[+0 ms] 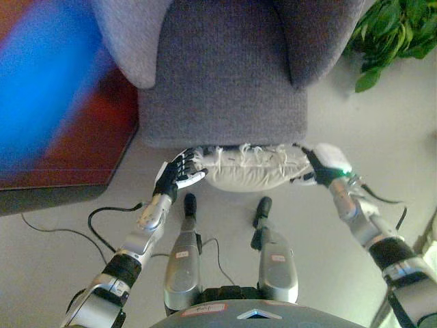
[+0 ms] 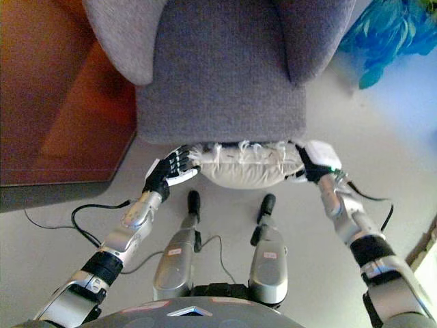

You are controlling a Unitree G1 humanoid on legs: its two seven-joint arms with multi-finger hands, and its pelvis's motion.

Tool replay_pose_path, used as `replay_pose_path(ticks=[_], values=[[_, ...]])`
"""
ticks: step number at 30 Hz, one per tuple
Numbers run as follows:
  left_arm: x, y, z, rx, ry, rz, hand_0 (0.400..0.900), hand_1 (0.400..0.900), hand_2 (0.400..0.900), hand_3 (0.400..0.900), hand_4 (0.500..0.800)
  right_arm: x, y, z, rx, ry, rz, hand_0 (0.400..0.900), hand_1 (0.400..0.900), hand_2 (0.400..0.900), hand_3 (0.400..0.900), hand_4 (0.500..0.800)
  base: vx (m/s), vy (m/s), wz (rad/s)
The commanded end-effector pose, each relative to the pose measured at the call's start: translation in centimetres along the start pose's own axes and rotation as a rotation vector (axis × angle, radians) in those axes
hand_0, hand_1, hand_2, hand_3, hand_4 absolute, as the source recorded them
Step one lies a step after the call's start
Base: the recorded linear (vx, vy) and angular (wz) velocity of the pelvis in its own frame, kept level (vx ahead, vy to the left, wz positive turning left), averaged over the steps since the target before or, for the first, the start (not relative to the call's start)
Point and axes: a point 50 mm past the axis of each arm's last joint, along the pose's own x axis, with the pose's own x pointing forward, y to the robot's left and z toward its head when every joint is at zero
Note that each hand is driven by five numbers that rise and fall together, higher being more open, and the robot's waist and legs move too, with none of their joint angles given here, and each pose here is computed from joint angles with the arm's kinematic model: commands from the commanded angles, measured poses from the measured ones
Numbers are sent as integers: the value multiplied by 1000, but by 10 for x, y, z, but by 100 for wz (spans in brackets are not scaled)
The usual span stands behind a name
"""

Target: Pick up the pillow and put it on the sofa.

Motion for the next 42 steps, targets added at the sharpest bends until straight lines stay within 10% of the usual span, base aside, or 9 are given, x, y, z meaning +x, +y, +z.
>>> replay_pose_path(ticks=[1, 42], values=[[18, 12, 66, -23, -296, 70, 900, 900, 900, 900, 800, 15, -30, 19, -114, -113, -142, 900, 900, 900, 900, 800, -63, 3, -11], [27, 15, 166, -80, -635, 134, 900, 900, 900, 900, 800, 66, -159, 65, -82, -163, -522, 900, 900, 900, 900, 800, -27, 0, 1]])
